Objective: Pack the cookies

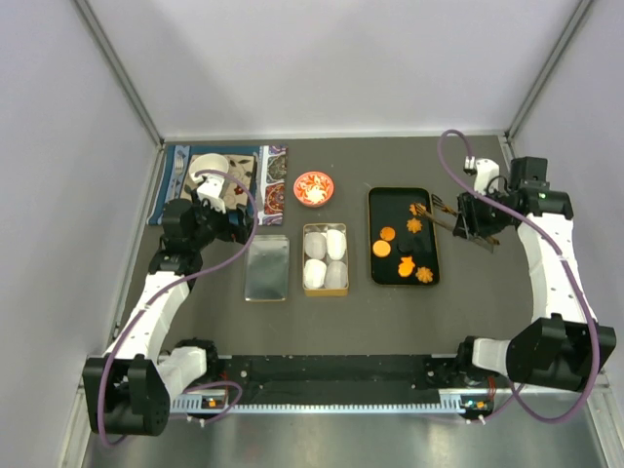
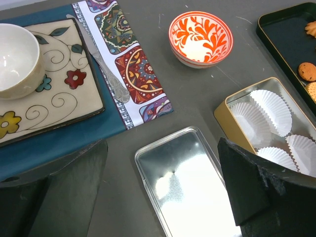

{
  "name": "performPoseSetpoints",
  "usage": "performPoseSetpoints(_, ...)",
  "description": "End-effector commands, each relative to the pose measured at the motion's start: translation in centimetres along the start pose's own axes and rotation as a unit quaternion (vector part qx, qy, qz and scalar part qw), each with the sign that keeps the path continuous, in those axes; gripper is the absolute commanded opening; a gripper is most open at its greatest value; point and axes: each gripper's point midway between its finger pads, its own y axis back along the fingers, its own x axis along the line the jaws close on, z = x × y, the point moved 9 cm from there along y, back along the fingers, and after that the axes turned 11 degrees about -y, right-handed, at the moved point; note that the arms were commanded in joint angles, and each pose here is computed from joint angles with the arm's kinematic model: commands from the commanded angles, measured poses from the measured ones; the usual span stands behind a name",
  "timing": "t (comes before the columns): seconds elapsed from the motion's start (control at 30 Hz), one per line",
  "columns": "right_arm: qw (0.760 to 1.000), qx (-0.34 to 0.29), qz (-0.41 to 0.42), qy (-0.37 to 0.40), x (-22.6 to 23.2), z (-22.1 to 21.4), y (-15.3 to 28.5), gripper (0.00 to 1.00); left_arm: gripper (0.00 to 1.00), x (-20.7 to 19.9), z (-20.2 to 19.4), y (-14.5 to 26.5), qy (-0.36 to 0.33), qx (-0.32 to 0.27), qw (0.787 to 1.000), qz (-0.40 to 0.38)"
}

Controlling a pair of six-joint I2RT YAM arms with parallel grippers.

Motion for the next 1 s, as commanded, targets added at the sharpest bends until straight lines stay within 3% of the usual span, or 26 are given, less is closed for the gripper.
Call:
performPoseSetpoints(0.0, 0.999, -0.016, 0.031, 0.031, 1.3, -0.2, 0.6, 0.46, 0.99, 0.2, 2.1, 0.6, -0.020, -0.032, 0.999, 0.009)
performPoseSetpoints(0.97, 0.993, 0.054, 0.036, 0.100, 3.5, -3.4, -1.8, 0.47, 0.99, 0.2, 1.5, 0.4, -0.015, -0.021, 1.000, 0.010)
